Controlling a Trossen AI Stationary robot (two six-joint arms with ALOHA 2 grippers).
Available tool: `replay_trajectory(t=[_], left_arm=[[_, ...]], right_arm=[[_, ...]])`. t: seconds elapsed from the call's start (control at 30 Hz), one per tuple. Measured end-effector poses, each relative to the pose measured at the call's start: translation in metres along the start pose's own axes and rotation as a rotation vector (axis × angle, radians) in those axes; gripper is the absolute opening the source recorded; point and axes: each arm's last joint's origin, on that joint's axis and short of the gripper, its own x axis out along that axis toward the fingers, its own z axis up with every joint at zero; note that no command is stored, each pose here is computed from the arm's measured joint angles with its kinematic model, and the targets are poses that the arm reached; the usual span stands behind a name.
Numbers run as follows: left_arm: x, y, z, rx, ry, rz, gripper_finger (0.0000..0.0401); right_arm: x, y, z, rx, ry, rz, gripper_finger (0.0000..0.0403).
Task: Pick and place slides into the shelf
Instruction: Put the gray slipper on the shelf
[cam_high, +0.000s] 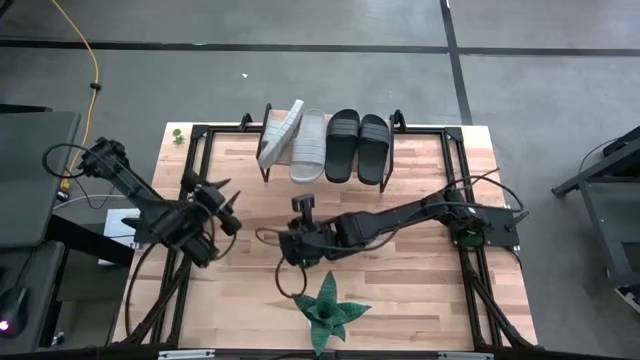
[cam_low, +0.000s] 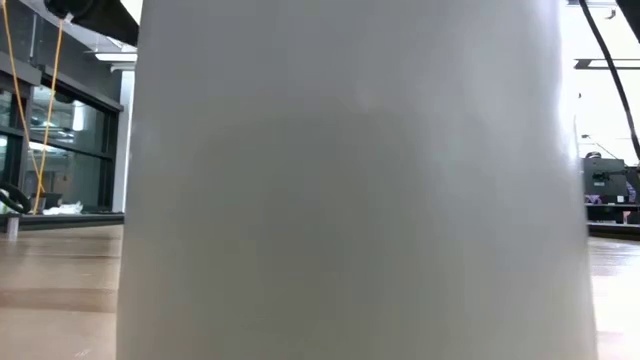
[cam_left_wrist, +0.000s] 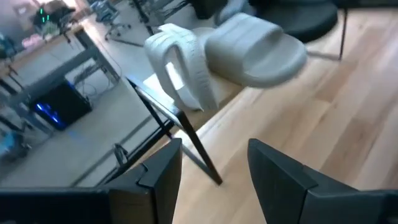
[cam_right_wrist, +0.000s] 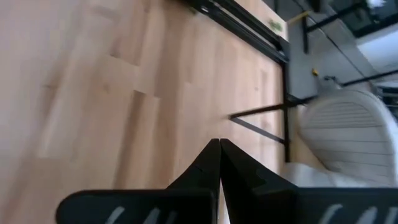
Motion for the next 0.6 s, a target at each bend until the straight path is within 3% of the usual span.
replay_trajectory(t=[0.2,0.37,0.6], left_arm=[[0.0,0.007,0.0,-0.081,-0.061,-0.024,0.017],[0.0,0.004,0.002,-0.098,-0.098,-0.031,0.017],[0.004,0.002,0.006,-0.159,-0.118,-0.01,0.0182]], right_arm=[[-0.01,0.015,0.004,0.028,-0.039,0.111,0.0],[-0.02,0.027,0.007,0.017,-0.048,0.067,0.0],[-0.037,0.046,0.011,0.007,-0.081,0.095,0.0]])
